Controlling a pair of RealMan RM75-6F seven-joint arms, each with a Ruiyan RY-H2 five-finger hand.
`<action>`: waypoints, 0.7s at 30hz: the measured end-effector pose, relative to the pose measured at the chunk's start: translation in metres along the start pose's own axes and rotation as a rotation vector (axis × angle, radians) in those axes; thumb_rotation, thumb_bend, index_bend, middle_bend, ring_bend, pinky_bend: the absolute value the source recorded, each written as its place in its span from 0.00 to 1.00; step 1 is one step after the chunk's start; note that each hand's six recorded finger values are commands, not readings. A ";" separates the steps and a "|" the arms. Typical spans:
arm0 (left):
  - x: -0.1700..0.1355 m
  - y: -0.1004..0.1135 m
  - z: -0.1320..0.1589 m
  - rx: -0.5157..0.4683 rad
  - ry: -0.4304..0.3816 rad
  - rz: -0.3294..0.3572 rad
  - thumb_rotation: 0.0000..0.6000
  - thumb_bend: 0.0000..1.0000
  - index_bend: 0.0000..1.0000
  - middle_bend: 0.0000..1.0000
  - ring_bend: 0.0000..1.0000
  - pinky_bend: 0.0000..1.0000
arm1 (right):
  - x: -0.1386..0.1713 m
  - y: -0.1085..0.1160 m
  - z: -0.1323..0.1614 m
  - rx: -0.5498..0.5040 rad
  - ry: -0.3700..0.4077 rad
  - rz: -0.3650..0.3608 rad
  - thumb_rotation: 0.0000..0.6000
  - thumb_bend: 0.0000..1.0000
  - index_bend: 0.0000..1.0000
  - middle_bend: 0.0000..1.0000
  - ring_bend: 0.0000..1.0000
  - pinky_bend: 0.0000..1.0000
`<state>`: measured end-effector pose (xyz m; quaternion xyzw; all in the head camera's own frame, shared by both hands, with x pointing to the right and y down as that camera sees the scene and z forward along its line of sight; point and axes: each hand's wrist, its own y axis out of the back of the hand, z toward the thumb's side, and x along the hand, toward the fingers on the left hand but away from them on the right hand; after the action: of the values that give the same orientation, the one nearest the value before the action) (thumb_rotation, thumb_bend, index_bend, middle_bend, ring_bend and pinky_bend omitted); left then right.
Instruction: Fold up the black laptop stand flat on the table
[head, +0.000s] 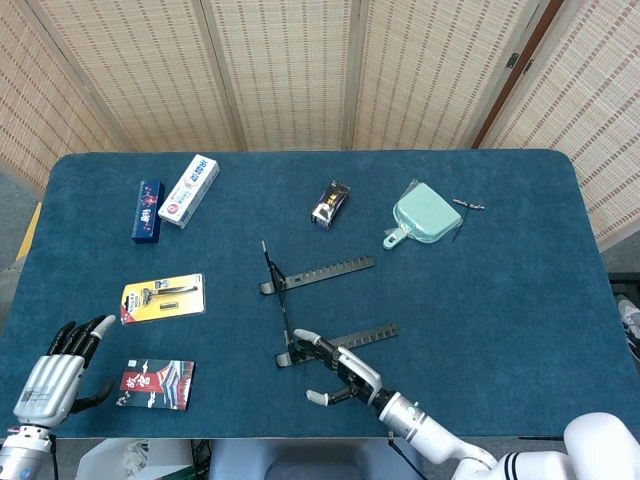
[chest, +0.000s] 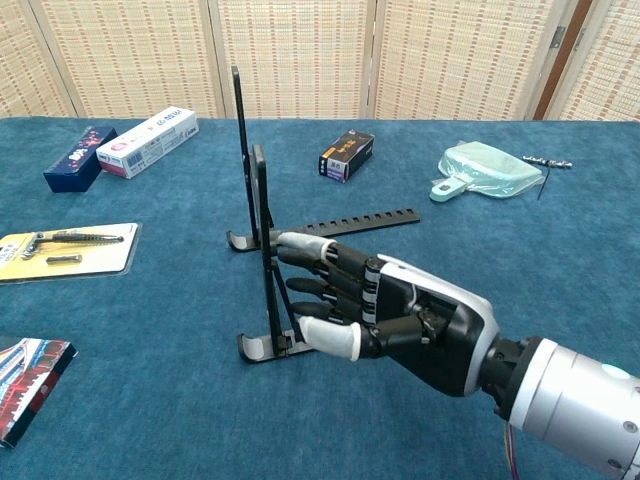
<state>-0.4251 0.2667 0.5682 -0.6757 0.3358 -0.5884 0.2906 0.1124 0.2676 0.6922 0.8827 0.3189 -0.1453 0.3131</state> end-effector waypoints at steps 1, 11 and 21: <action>0.000 0.000 0.000 0.000 0.000 0.000 1.00 0.27 0.01 0.08 0.11 0.03 | 0.000 0.000 -0.001 0.000 -0.002 0.000 1.00 0.18 0.00 0.00 0.00 0.06; -0.001 0.000 0.000 0.000 0.000 -0.002 1.00 0.27 0.01 0.08 0.11 0.03 | 0.001 -0.004 -0.007 0.001 -0.013 0.018 1.00 0.19 0.00 0.00 0.00 0.06; -0.002 -0.001 0.000 0.001 0.002 -0.005 1.00 0.27 0.01 0.08 0.11 0.03 | 0.007 -0.002 -0.015 0.013 -0.036 0.018 1.00 0.19 0.00 0.00 0.00 0.06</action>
<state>-0.4254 0.2690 0.5683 -0.6759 0.3342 -0.5898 0.2890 0.1172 0.2821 0.6989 0.8847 0.3044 -0.1607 0.3144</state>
